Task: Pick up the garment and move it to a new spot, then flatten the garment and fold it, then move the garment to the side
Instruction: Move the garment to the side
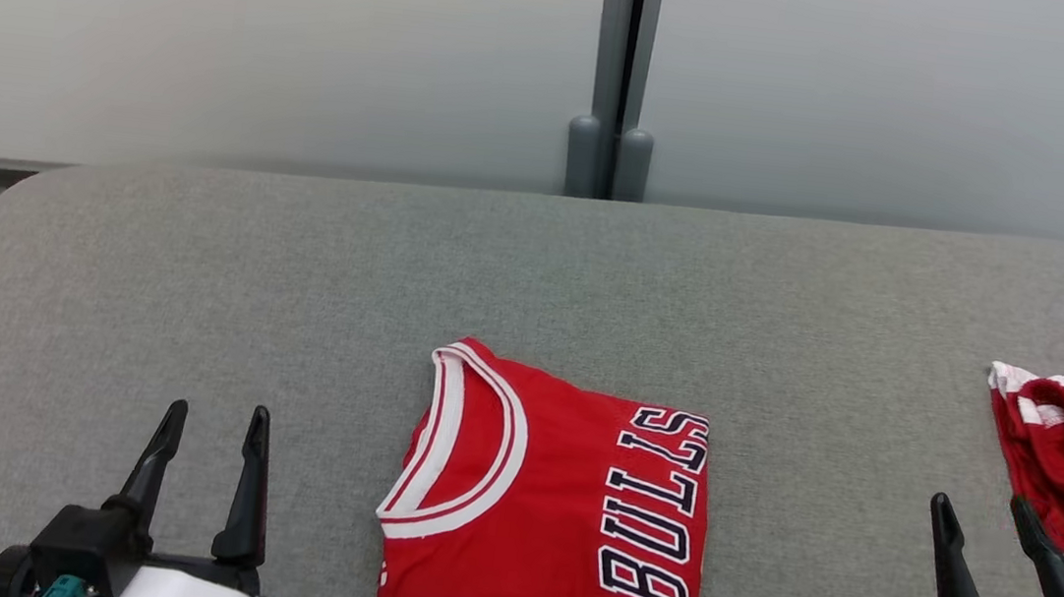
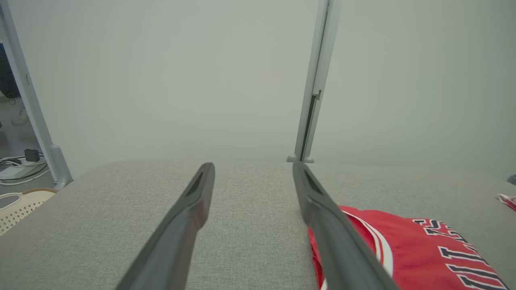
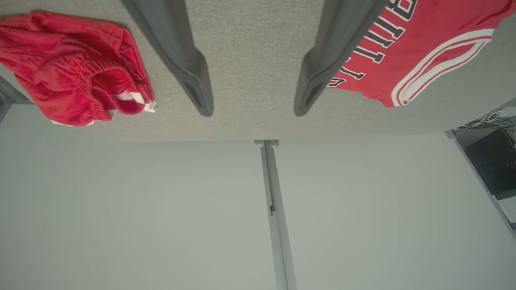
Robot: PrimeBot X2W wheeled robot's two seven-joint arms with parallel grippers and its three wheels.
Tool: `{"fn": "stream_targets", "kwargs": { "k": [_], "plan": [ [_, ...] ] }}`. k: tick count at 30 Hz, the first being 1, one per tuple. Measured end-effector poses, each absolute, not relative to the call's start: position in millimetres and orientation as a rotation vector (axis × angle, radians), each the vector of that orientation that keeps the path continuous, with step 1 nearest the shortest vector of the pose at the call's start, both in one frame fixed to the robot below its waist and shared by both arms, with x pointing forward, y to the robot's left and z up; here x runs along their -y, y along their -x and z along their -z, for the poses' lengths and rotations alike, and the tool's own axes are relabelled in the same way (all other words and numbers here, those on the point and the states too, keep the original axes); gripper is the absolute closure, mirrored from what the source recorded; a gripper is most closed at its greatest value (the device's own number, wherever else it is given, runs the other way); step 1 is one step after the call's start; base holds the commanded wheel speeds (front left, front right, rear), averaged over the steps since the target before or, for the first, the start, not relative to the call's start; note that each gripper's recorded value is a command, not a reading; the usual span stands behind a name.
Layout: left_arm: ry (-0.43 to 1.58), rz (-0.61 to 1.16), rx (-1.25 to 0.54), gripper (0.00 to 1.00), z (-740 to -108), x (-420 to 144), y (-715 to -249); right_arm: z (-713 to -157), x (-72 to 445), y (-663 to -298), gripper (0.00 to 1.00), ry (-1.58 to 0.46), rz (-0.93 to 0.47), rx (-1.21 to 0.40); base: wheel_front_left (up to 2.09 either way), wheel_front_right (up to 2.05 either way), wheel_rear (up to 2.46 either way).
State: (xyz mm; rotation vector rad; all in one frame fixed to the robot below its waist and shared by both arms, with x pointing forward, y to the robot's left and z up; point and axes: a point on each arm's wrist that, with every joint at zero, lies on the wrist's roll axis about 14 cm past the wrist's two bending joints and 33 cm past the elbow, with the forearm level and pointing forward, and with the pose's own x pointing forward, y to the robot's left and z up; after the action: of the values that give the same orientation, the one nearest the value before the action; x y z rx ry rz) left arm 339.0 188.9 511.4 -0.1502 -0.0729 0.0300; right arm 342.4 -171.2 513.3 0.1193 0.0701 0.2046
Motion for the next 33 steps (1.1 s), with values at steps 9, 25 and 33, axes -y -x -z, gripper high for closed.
{"fn": "stream_targets", "kwargs": {
  "k": [9,25,33],
  "plan": [
    [0.167,-0.052,0.114,0.00,-520,-193,-366,-444,104,-379,0.00,-0.186,-0.377,-0.292,0.00,0.00,0.00],
    [0.147,-0.169,0.105,0.00,-514,-228,-373,-370,43,-377,1.00,-0.198,-0.554,-0.569,0.00,0.00,0.00],
    [0.144,-0.048,0.126,0.00,-518,-195,-397,-385,91,-387,1.00,-0.118,-0.466,-0.510,0.00,0.00,0.00]
  ]
}}
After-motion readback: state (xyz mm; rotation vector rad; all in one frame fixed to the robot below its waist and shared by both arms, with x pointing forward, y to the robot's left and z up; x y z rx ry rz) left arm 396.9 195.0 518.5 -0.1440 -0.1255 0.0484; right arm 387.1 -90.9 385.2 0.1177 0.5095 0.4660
